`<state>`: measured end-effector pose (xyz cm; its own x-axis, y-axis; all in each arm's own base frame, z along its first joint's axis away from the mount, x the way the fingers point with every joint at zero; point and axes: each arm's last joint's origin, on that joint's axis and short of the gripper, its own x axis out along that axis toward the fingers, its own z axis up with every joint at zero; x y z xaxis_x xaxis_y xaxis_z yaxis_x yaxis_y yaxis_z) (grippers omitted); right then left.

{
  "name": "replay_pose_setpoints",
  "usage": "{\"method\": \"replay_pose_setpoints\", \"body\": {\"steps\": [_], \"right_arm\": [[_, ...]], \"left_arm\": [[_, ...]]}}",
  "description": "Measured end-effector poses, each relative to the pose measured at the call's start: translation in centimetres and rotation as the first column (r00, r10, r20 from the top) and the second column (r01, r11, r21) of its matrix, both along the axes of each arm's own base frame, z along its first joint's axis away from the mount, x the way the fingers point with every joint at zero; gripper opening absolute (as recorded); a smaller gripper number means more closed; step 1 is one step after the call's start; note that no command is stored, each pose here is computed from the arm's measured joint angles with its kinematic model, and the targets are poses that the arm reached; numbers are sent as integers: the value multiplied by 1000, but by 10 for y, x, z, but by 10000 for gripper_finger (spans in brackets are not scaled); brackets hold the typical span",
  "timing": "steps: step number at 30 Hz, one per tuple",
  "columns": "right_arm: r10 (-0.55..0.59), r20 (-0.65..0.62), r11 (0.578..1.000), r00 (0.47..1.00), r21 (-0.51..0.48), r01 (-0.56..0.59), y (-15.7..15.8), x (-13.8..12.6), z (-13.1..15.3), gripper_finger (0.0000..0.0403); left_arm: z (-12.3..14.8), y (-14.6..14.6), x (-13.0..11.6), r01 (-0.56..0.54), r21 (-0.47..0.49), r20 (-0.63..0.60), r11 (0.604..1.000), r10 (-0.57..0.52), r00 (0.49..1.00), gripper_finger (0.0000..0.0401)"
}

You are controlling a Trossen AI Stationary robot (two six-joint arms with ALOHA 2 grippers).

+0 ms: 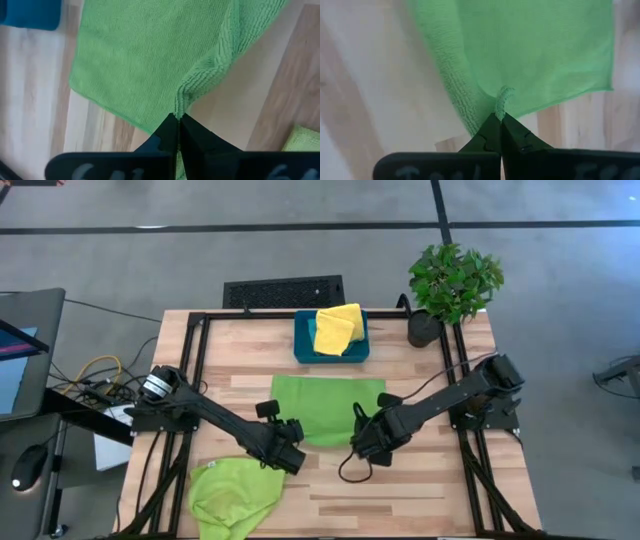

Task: Fold microfiber towels
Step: Fold the green microfiber cloth

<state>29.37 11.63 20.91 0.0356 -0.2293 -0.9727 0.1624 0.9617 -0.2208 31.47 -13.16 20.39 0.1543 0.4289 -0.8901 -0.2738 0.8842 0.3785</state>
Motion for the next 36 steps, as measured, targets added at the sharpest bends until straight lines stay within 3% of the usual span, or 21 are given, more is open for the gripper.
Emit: {"method": "replay_pose_setpoints", "body": {"steps": [5,11,24,28,36], "right_arm": [[-43,38,991,998,-125,47,-5,-3,-4,13],[-73,79,974,994,-208,88,-17,1,-4,13],[-204,126,902,971,-362,237,-56,1,-17,13],[-257,133,863,957,-414,289,-69,-4,-26,13],[-273,114,857,955,-422,296,-75,-8,-32,13]], "left_arm": [[1,9,4,-51,38,33,998,50,998,0],[2,31,10,-150,93,78,984,143,987,0],[-18,85,8,-317,166,29,934,316,948,0],[-22,99,8,-334,198,38,921,333,942,0],[-32,117,13,-283,183,24,941,284,959,5]]}}
